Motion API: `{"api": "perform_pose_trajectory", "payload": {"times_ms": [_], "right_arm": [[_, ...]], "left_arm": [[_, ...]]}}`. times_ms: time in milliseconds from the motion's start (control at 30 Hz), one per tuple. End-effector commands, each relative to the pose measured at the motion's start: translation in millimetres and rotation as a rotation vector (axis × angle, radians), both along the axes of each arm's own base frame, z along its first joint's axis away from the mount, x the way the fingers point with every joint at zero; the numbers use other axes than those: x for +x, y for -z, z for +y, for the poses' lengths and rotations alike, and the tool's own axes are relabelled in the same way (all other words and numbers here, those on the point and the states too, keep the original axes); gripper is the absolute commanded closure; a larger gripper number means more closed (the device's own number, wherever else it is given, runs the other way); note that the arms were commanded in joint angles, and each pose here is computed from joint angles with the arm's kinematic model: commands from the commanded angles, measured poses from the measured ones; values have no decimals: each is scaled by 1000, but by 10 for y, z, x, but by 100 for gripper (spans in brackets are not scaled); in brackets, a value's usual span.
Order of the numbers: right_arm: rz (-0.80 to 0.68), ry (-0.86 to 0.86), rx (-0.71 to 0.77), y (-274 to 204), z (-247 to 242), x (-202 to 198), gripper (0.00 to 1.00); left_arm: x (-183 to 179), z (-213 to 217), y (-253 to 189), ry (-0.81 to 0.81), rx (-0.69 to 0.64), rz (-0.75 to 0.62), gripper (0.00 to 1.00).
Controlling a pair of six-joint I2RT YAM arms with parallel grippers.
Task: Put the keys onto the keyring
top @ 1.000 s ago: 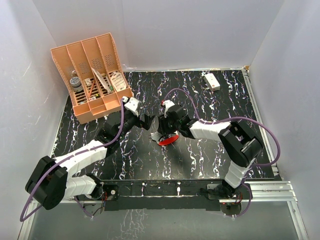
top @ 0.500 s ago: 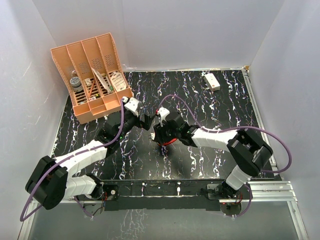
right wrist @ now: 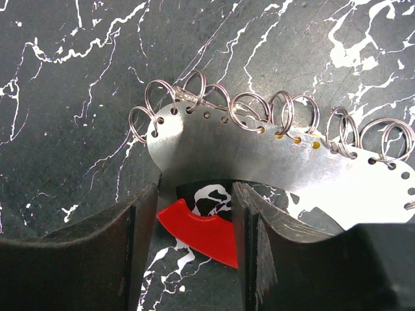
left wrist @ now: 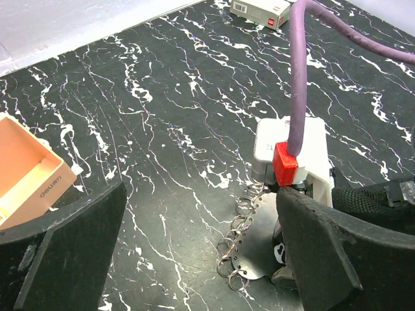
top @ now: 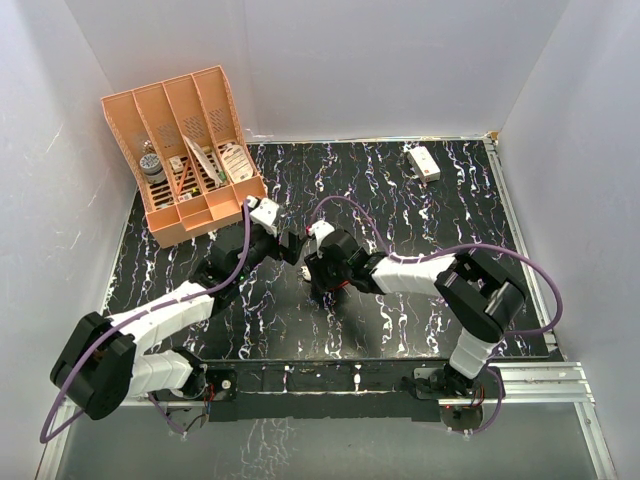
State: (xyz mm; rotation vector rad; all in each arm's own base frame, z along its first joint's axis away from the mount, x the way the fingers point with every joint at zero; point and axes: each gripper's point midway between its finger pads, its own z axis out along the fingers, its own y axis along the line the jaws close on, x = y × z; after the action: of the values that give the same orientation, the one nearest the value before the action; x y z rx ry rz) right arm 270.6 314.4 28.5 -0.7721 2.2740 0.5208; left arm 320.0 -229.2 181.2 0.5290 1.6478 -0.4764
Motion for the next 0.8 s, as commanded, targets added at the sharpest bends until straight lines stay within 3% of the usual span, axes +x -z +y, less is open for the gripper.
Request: {"api": "perform_pose_trajectory", "payload": {"times_ms": [0,400,767], "right_arm": [[-41,-90,-25,-26,198,-100,52],[-41,-105,-146,233,188,-307,57],[-47,-101,-129,177,205,-426,59]], "left_arm": [[55,87,-227,-65,-40,-55,1],[198,506,-472,-256,-58,-43,1],[279,785,-638,-388,-73,-27,1]]}}
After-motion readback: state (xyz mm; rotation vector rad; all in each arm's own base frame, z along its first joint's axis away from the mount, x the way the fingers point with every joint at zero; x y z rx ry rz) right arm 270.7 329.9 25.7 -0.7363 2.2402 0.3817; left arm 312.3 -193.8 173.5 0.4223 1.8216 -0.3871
